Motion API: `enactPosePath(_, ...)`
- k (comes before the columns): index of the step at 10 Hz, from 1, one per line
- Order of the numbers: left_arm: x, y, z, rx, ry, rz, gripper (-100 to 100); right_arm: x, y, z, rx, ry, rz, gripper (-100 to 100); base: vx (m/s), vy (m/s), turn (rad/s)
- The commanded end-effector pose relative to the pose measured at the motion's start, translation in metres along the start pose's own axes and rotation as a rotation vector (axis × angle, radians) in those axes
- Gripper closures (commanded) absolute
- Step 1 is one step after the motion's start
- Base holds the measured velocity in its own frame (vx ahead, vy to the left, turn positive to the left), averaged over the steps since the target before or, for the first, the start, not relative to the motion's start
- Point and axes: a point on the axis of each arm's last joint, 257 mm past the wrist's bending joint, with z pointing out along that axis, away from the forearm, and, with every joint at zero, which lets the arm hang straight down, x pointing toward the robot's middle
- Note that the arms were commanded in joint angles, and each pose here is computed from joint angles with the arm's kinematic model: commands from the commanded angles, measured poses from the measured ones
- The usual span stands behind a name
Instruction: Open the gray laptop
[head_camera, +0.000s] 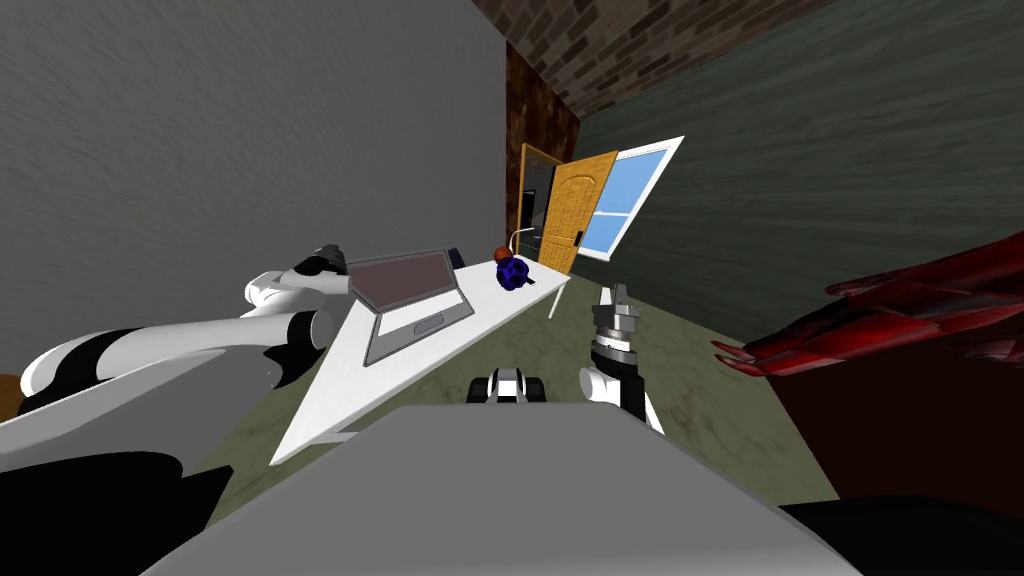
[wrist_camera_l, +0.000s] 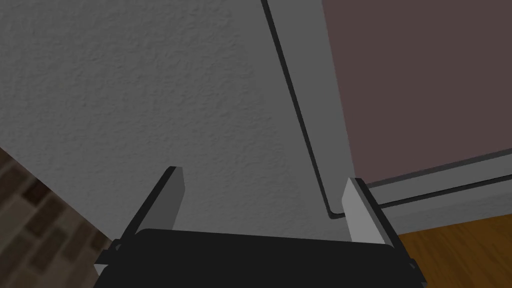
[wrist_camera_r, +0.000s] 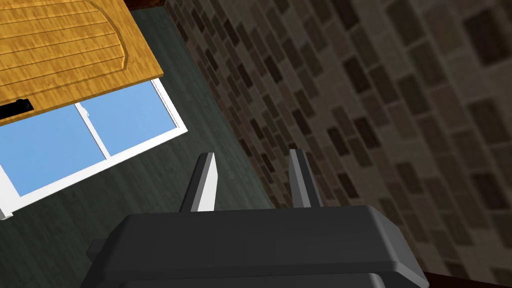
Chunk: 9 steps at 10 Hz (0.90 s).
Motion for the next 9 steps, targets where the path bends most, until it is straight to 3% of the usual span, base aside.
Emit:
enactPosePath(1, -0.003, -0.006, 0.002, -0.037, -0.008, -0.063, -100, 0.000, 0.000, 0.000, 0.000, 0.000, 0.000, 0, 0.060, -0.068, 0.022)
enactPosePath(9, 0.009, -0.015, 0.003, -0.173, 0.010, -0.261, -100, 0.000, 0.000, 0.000, 0.000, 0.000, 0.000, 0, 0.068, -0.086, 0.019)
